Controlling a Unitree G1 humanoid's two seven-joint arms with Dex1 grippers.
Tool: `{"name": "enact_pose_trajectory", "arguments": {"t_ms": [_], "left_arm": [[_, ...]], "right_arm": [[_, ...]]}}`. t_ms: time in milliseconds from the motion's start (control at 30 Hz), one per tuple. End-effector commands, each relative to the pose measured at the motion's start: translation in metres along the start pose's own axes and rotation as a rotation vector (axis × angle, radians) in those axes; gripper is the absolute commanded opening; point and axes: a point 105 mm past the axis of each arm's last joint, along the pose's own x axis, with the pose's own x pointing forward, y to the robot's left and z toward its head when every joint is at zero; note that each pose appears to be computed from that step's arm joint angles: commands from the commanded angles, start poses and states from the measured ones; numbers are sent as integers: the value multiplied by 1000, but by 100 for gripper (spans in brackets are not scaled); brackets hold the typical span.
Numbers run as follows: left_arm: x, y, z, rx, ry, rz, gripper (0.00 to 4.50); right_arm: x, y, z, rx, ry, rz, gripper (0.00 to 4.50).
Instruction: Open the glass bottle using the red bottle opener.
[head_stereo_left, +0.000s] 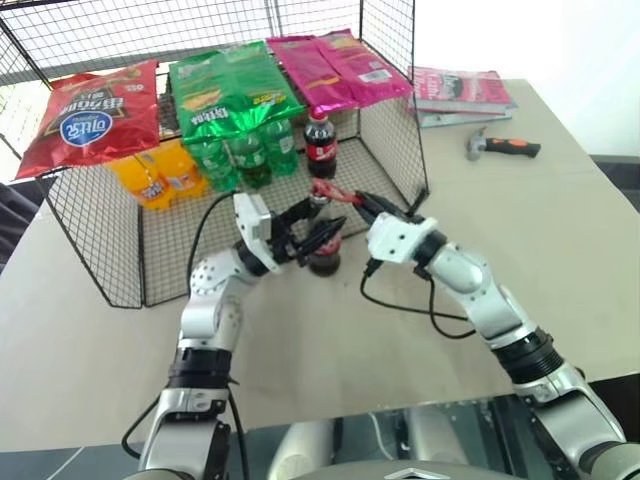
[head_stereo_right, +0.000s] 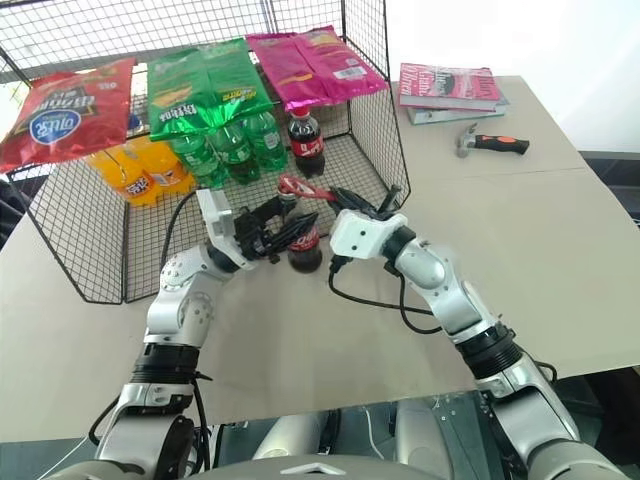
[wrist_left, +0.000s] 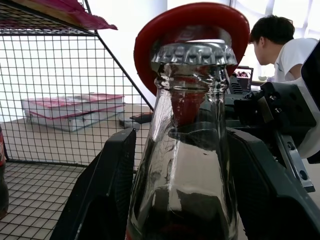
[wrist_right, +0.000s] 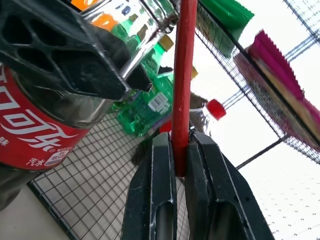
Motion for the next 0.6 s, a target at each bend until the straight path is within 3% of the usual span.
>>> {"name": "enact_pose_trajectory", "arguments": {"t_ms": [33, 233, 600], "left_arm": [[5, -5, 9, 31, -24, -22, 215], [4, -5, 9, 31, -18, -22, 215], [4, -4, 6, 26, -4, -23, 215]], "right_arm": [[4, 18, 8, -52, -67, 38, 0], [11, 23, 4, -179, -101, 1, 0], [8, 0, -1, -439, -184, -7, 0]]}}
